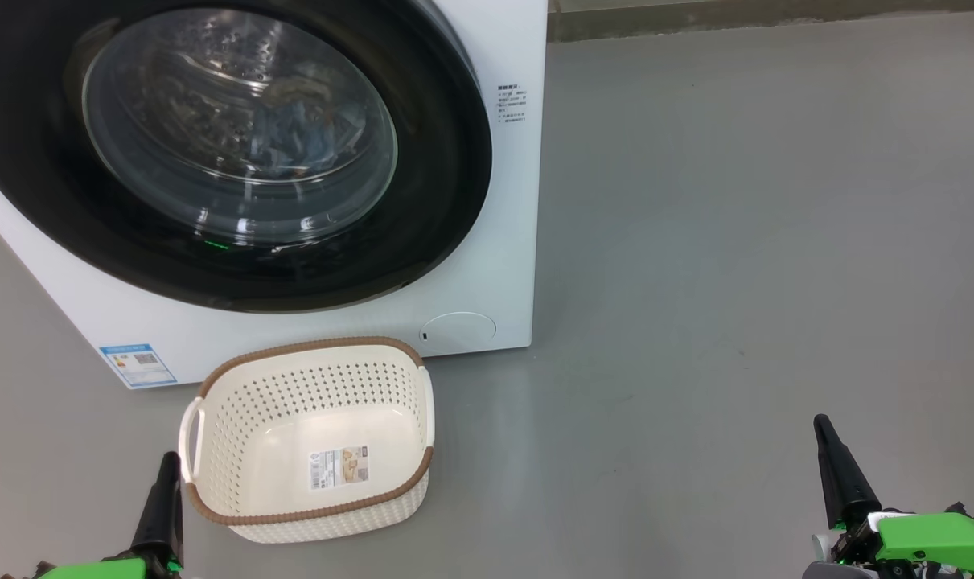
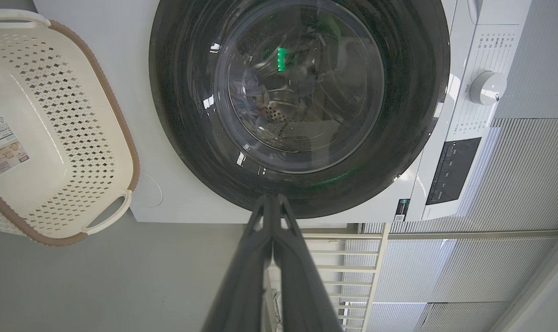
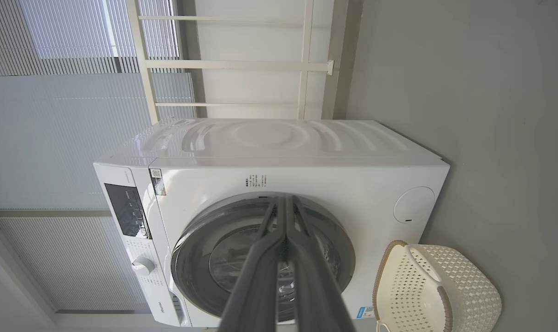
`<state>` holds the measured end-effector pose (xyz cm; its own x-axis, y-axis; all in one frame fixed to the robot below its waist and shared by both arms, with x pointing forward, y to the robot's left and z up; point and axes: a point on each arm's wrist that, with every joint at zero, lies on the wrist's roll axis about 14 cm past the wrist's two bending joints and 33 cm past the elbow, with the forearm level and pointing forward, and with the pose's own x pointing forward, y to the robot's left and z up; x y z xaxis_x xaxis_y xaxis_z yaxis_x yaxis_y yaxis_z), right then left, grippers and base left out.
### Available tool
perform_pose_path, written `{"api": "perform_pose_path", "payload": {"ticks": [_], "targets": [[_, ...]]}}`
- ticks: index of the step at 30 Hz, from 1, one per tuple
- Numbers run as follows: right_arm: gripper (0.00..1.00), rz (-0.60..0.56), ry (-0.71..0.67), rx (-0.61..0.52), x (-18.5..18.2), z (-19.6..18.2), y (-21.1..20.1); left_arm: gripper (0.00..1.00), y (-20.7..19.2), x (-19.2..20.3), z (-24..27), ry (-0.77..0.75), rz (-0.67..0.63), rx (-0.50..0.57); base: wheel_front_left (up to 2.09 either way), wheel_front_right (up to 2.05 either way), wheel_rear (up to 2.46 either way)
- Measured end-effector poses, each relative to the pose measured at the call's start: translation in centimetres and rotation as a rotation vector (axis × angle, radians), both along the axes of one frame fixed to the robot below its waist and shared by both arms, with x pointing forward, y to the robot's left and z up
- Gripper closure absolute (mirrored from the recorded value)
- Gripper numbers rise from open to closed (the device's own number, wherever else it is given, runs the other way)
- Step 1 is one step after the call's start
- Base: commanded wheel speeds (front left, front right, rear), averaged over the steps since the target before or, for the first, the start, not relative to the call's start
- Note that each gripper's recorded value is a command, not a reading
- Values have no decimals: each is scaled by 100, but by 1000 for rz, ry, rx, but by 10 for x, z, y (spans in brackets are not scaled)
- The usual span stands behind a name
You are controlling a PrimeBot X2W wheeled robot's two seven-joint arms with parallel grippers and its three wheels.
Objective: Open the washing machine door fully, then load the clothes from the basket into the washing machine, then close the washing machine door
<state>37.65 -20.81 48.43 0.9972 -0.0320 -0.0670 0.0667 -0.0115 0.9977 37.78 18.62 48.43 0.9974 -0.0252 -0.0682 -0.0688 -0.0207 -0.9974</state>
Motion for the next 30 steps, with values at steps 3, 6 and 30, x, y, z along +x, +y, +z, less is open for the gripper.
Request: {"api": "perform_pose_path", "payload": {"ticks": [3, 6, 30], "targets": [[100, 0, 0, 0, 0, 0, 0, 100, 0, 0, 0, 0, -2, 0, 0, 0, 0], [100, 0, 0, 0, 0, 0, 0, 100, 0, 0, 0, 0, -2, 0, 0, 0, 0], [100, -3, 0, 1, 0, 0, -1, 100, 0, 0, 0, 0, -1, -1, 0, 0, 0]]}}
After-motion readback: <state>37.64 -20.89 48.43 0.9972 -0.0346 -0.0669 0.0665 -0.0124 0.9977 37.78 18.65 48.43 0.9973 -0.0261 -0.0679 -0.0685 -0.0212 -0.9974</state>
